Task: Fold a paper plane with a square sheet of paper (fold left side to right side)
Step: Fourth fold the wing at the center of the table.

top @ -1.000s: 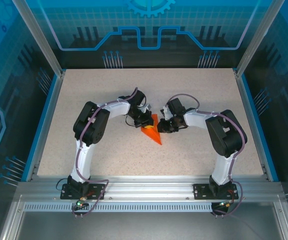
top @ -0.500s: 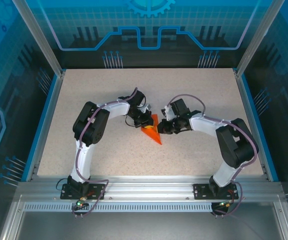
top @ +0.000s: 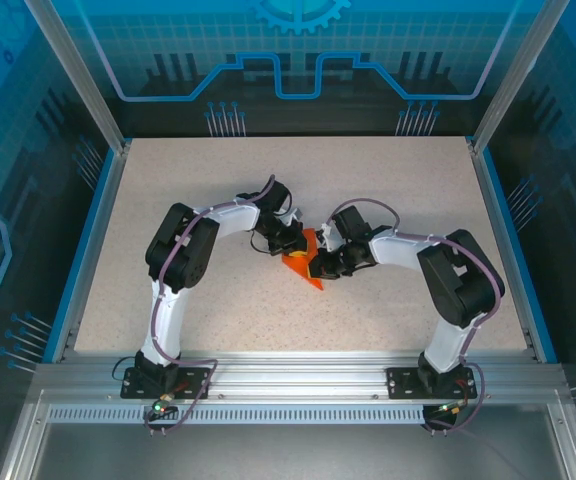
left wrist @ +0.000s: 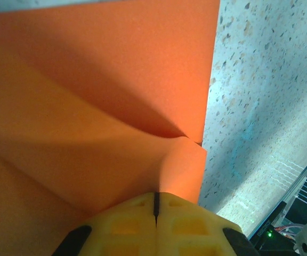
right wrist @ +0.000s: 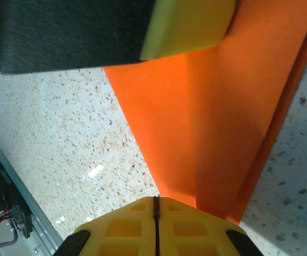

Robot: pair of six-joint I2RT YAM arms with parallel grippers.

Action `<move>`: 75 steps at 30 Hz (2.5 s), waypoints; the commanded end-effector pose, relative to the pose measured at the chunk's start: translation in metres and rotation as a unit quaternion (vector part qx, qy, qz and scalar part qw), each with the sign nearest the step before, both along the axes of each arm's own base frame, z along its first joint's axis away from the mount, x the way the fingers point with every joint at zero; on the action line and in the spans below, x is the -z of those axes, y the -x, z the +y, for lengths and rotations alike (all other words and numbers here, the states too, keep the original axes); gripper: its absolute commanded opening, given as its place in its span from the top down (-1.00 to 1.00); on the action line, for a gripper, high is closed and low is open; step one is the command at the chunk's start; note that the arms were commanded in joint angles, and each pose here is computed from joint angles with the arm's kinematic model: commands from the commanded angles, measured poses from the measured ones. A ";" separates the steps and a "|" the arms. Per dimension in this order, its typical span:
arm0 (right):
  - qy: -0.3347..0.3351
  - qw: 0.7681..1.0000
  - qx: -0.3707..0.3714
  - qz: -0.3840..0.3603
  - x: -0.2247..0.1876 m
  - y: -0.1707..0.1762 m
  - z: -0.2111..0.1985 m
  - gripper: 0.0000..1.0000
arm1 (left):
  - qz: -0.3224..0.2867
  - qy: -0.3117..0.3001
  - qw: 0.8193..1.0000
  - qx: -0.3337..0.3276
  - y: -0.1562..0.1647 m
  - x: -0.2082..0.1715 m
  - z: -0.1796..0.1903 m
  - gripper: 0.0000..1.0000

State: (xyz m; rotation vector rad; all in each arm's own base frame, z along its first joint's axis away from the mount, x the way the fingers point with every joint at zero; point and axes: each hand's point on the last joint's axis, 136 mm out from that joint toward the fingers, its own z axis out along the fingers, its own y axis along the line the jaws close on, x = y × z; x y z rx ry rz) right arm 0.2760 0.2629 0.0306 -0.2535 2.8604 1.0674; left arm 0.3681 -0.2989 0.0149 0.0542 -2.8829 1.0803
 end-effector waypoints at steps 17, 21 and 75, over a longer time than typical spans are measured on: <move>0.060 0.997 -0.012 0.048 0.033 0.031 -0.017 0.85 | 0.037 -0.056 0.998 0.001 0.021 0.027 0.021 0.92; 0.062 0.997 -0.012 0.052 0.035 0.033 -0.018 0.85 | 0.036 -0.057 0.998 0.001 0.020 0.027 0.021 0.92; 0.127 0.983 -0.018 0.131 0.044 0.113 -0.061 0.85 | 0.042 -0.071 0.996 -0.013 0.016 0.035 0.032 0.93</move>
